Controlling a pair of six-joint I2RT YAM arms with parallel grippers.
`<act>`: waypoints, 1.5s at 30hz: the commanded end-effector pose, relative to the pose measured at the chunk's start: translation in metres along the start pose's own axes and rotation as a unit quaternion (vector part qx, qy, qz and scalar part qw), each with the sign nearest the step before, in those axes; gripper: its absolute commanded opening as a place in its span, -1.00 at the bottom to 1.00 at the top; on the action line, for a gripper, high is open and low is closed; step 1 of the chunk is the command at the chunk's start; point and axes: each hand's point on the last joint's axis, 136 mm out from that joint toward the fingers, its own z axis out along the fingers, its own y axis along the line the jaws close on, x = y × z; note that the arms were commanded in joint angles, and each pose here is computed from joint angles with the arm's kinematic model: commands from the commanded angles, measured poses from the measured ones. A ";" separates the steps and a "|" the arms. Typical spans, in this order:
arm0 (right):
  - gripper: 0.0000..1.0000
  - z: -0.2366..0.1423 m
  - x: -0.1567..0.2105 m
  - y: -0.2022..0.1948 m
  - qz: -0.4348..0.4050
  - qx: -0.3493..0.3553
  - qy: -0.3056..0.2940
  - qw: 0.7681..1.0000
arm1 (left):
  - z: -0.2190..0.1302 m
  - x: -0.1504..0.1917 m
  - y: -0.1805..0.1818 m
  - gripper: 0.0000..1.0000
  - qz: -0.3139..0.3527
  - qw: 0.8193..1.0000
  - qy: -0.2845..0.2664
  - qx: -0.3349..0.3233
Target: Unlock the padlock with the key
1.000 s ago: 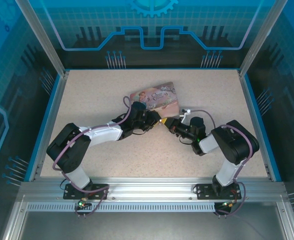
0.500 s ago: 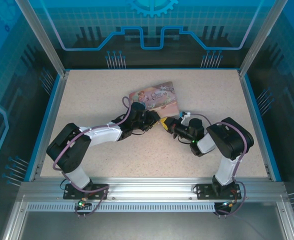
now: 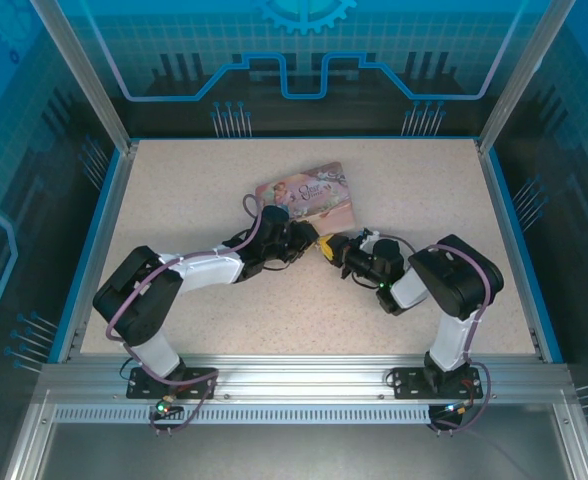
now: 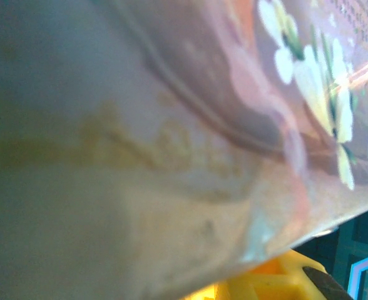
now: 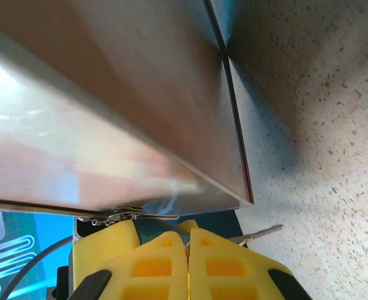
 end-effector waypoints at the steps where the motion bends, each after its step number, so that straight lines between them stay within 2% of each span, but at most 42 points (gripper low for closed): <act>1: -0.86 0.014 0.009 0.018 0.034 -0.032 0.010 0.999 | -0.001 0.020 -0.024 -1.00 0.010 0.998 0.041 0.050; 17: -0.89 0.020 0.019 0.004 0.139 -0.024 -0.006 0.990 | -0.001 0.018 -0.026 -1.00 0.010 0.998 0.036 0.056; 24: -0.83 0.018 0.020 0.002 0.128 -0.021 -0.010 0.992 | -0.002 0.017 -0.028 -1.00 0.010 0.998 0.033 0.057; 30: -0.48 0.004 0.014 -0.022 0.062 0.029 -0.034 0.997 | -0.005 0.010 -0.032 -1.00 0.009 0.998 0.025 0.056; 35: -0.28 -0.017 0.003 -0.032 0.006 0.052 -0.057 0.997 | -0.008 0.003 -0.028 -1.00 0.007 0.999 0.015 0.047; 40: -0.05 -0.047 -0.004 -0.038 -0.098 0.105 -0.076 0.987 | -0.010 -0.002 -0.028 -1.00 0.005 0.999 0.010 0.043; 43: 0.08 -0.068 -0.006 -0.026 -0.224 0.150 -0.074 0.960 | -0.014 -0.005 -0.029 -1.00 0.011 0.999 0.008 0.037; 44: 0.11 -0.076 -0.005 -0.019 -0.286 0.177 -0.073 0.939 | -0.015 -0.006 -0.030 -1.00 0.013 0.999 0.007 0.036; 45: 0.12 -0.083 -0.002 -0.006 -0.367 0.197 -0.072 0.906 | -0.016 -0.007 -0.030 -1.00 0.013 0.999 0.007 0.035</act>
